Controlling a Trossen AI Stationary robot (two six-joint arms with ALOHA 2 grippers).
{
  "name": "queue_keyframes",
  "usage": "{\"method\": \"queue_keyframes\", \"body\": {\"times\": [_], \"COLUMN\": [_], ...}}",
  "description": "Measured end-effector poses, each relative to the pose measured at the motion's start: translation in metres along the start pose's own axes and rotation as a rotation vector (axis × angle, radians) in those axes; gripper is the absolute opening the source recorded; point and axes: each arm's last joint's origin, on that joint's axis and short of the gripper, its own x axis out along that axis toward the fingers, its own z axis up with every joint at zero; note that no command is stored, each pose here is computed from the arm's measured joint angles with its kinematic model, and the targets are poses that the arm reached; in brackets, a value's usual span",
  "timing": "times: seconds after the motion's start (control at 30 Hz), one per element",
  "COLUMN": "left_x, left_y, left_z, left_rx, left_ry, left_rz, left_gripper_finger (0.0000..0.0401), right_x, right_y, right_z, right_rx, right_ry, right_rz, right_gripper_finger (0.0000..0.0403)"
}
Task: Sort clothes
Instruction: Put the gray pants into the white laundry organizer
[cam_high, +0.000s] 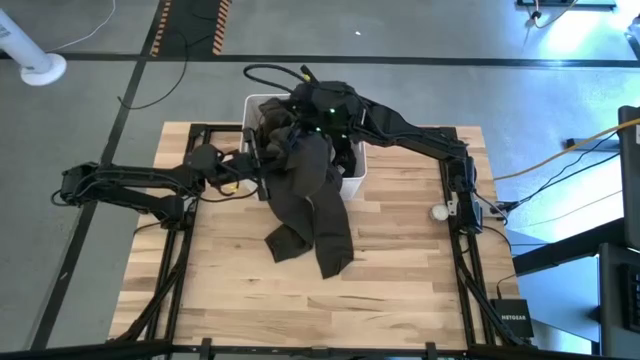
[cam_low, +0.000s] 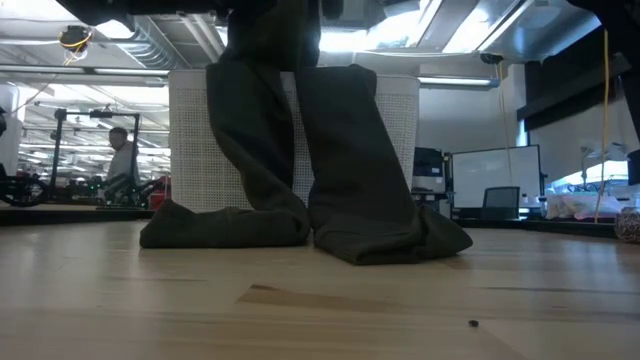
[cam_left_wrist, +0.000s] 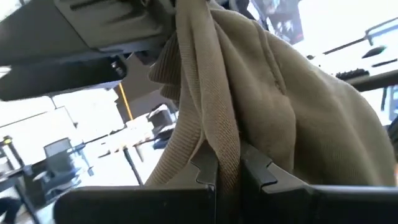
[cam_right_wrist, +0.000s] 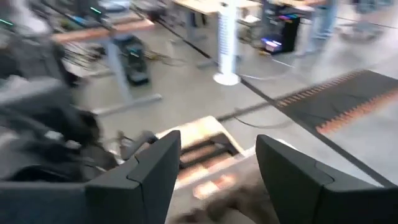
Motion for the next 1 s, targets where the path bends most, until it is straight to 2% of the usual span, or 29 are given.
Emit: {"method": "queue_keyframes", "body": {"times": [0.17, 0.37, 0.53, 0.63, 0.77, 0.9, 1.0], "left_x": [0.0, -0.002, -0.002, -0.002, -0.002, -0.001, -0.001], "left_y": [0.0, -0.004, -0.005, -0.004, -0.003, -0.001, 0.002], "left_z": [0.005, 0.014, 0.016, 0.016, 0.016, 0.014, 0.013], "left_rx": [-0.037, -0.067, -0.076, -0.083, -0.099, -0.106, -0.116], "left_ry": [-0.066, -0.215, -0.245, -0.247, -0.239, -0.197, -0.162], "left_rz": [-0.04, -0.234, -0.276, -0.277, -0.247, -0.164, -0.062], "left_gripper_finger": [0.0012, 0.0012, 0.0012, 0.0012, 0.0012, 0.0012, 0.0012], "right_x": [0.0, -0.003, 0.0, -0.002, -0.003, -0.005, -0.005], "right_y": [0.006, 0.012, 0.025, 0.029, 0.035, 0.04, 0.041], "right_z": [0.01, 0.022, 0.025, 0.026, 0.025, 0.024, 0.023], "right_rx": [0.024, -0.04, -0.103, -0.146, -0.144, -0.146, -0.098], "right_ry": [-0.087, -0.224, -0.329, -0.352, -0.358, -0.357, -0.344], "right_rz": [0.196, 0.226, 0.271, 0.254, 0.259, 0.261, 0.269], "right_gripper_finger": [0.0227, 0.0227, 0.0227, 0.0227, 0.0227, 0.0227, 0.0227]}}
